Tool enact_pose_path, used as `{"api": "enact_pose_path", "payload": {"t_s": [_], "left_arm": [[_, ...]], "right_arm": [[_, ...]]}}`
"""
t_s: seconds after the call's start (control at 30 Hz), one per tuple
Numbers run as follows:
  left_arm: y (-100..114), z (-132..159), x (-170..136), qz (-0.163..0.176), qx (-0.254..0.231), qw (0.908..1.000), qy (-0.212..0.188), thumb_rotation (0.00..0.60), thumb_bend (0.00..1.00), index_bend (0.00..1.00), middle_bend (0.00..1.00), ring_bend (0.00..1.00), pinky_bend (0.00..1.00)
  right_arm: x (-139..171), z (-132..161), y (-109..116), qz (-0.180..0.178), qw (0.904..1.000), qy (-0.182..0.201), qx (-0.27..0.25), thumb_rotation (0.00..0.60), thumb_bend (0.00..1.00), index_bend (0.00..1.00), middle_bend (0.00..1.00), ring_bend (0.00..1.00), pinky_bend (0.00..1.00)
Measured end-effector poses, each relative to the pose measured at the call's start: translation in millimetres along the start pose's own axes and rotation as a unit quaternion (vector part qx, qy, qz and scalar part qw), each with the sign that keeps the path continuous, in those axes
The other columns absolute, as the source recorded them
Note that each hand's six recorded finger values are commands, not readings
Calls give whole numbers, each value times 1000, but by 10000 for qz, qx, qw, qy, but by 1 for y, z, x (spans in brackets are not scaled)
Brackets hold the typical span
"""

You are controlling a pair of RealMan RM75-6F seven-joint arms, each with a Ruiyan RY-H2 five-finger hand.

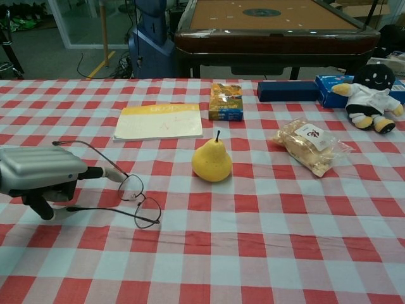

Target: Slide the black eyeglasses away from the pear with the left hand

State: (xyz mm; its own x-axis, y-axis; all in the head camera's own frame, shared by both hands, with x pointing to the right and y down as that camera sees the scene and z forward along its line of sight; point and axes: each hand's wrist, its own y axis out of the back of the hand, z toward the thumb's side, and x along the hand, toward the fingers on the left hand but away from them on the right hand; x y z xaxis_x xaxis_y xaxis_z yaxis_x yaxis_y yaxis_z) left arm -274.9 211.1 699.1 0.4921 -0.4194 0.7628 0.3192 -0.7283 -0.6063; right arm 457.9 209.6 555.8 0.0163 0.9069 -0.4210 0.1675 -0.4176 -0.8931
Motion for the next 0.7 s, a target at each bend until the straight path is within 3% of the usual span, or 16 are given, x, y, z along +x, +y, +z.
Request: {"api": "enact_pose_path", "payload": {"t_s": [0.47,0.7], "left_arm": [[19,-3,-22,433,-117,9990,12,600,512,101,1000,935,973],[35,-1,-36,980,-267,9946,-229,600,511,96,1000,933,973]], "right_arm": [[2,-1,2,-24,10000,-21,-1,600,430,0,87,0,69],[4,-3,1,-13,10000,-54,-5,600,430,0,87,0,69]]}}
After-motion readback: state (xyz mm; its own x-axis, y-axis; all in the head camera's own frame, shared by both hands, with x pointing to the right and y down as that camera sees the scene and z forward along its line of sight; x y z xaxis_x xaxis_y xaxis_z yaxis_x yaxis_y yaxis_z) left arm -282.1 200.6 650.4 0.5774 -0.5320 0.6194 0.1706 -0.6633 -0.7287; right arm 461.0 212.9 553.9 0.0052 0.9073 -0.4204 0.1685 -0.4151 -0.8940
